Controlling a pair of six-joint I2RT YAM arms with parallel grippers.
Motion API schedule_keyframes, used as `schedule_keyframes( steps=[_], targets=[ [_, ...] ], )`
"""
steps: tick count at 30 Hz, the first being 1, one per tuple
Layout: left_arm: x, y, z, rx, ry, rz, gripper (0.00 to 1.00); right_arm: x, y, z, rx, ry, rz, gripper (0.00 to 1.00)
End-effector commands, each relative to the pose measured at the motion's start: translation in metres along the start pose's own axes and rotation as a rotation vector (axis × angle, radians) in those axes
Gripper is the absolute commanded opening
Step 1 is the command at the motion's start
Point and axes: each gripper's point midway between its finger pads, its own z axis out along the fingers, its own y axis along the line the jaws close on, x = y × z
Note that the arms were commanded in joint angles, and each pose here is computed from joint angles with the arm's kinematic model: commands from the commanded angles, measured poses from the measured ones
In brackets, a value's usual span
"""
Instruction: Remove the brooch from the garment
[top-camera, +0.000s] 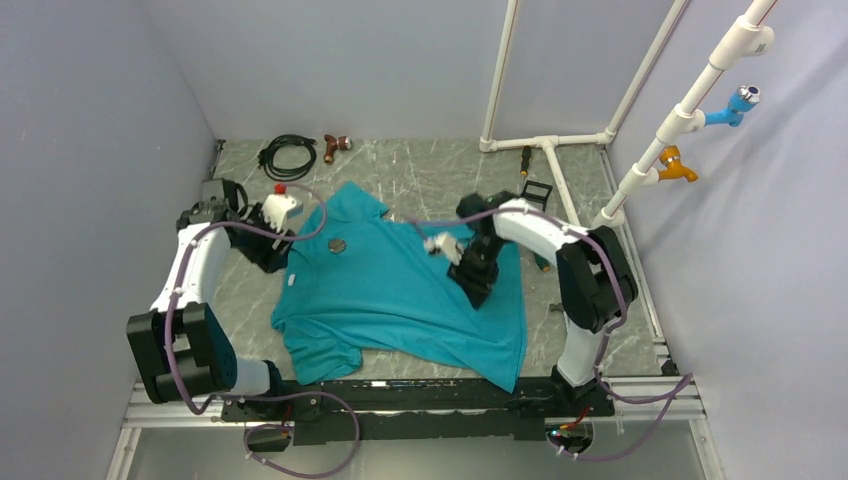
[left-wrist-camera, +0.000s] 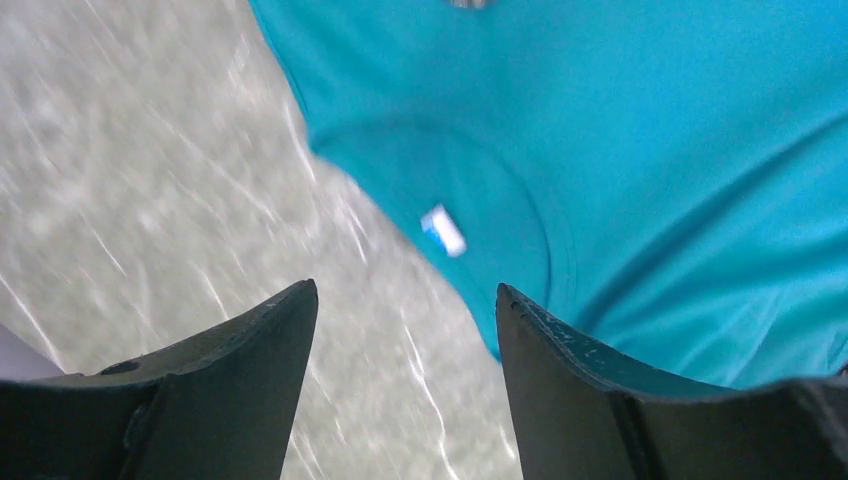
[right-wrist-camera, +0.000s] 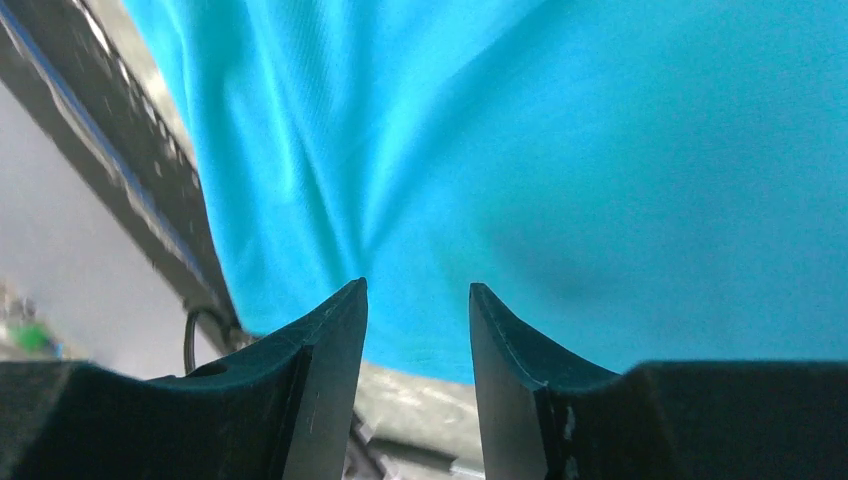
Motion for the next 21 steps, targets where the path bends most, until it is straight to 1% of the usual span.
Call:
schedule_keyframes(
  steps=[1,3,6,9,12,16,21],
  targets=[
    [-0.075,0.006,0.011,0.021,-0.199,-0.073,0.70,-0.075,-0.027,-0.060,0.034,-0.317,0.065,0.46],
    [-0.092,0.009,0.023,0.043,-0.222,-0.152,0.67,-0.102,-0.042,-0.077,0.032,-0.409,0.107,0.45],
    [-0.110,0.007,0.045,0.111,-0.235,-0.278,0.64,-0.131,-0.057,-0.089,0.015,-0.494,0.154,0.46],
    [-0.118,0.004,0.065,0.170,-0.232,-0.386,0.59,-0.153,-0.068,-0.094,0.003,-0.560,0.187,0.45],
    [-0.117,-0.002,0.082,0.251,-0.200,-0.499,0.53,-0.178,-0.076,-0.095,-0.026,-0.633,0.204,0.45],
    [-0.113,-0.008,0.099,0.307,-0.170,-0.594,0.47,-0.207,-0.077,-0.087,-0.064,-0.659,0.200,0.45],
    [-0.107,-0.008,0.116,0.329,-0.133,-0.662,0.43,-0.221,-0.079,-0.076,-0.060,-0.666,0.172,0.45]
  ],
)
